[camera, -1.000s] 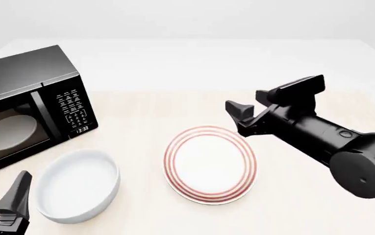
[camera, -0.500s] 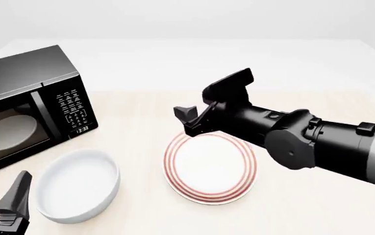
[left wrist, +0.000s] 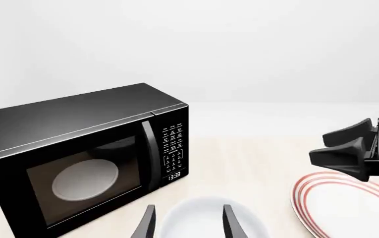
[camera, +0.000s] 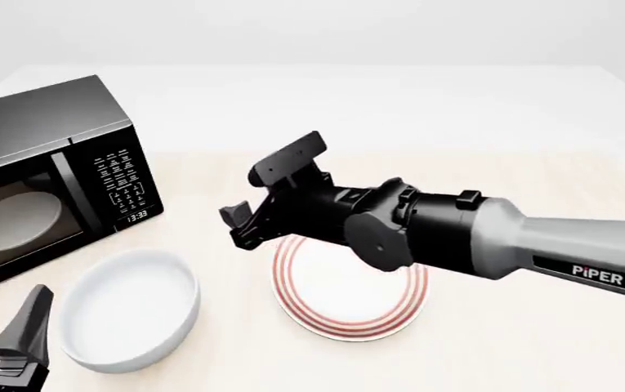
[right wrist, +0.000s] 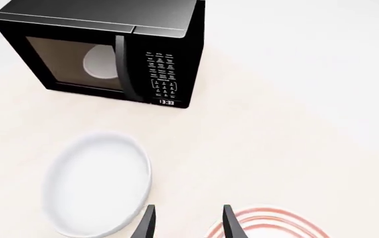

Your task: Put the white bowl to the right of the plate.

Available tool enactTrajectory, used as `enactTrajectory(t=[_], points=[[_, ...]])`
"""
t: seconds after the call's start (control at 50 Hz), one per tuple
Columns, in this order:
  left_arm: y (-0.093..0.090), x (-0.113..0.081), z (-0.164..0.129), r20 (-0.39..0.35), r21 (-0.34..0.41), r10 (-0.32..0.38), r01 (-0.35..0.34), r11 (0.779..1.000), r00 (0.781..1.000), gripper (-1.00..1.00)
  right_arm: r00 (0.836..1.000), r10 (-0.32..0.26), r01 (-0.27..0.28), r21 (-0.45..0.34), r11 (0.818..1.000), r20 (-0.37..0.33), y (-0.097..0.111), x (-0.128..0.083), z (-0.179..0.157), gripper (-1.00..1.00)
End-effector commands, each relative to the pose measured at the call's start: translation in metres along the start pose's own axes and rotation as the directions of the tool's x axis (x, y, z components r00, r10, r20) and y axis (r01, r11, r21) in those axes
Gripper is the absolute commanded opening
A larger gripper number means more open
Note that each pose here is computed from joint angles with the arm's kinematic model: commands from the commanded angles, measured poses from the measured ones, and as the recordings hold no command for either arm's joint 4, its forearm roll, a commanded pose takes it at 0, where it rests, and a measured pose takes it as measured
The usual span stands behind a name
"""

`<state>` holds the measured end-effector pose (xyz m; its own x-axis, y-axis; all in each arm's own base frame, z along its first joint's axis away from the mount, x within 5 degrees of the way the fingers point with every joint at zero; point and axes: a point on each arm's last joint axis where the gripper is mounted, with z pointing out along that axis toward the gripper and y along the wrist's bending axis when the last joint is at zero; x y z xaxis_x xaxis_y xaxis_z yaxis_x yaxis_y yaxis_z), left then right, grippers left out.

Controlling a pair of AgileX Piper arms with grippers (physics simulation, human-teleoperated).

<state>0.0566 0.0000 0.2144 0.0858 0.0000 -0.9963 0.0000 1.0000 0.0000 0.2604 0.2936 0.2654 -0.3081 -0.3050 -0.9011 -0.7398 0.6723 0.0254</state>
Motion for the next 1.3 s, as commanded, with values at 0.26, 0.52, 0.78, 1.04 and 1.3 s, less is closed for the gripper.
enactTrajectory(t=[0.26,0.52,0.78,1.04,1.3], points=[[0.000,0.000,0.000,0.000,0.000,0.000,0.000,1.000,1.000,1.00,0.996,0.009,-0.016,-0.081,0.997,-0.084,0.044,0.000,0.056,1.00],[0.000,0.000,0.000,0.000,0.000,0.000,0.000,1.000,1.000,1.00,0.984,0.115,-0.129,-0.093,0.987,-0.136,0.062,0.025,0.088,1.00],[0.000,0.000,0.000,0.000,0.000,0.000,0.000,1.000,1.000,1.00,0.983,0.125,-0.138,-0.091,0.986,-0.136,0.061,0.028,0.089,1.00],[0.000,0.000,0.000,0.000,0.000,0.000,0.000,1.000,1.000,1.00,0.980,0.144,-0.157,-0.088,0.984,-0.138,0.060,0.036,0.092,1.00],[0.000,0.000,0.000,0.000,0.000,0.000,0.000,1.000,1.000,1.00,0.978,0.156,-0.169,-0.087,0.982,-0.141,0.061,0.042,0.095,1.00]])
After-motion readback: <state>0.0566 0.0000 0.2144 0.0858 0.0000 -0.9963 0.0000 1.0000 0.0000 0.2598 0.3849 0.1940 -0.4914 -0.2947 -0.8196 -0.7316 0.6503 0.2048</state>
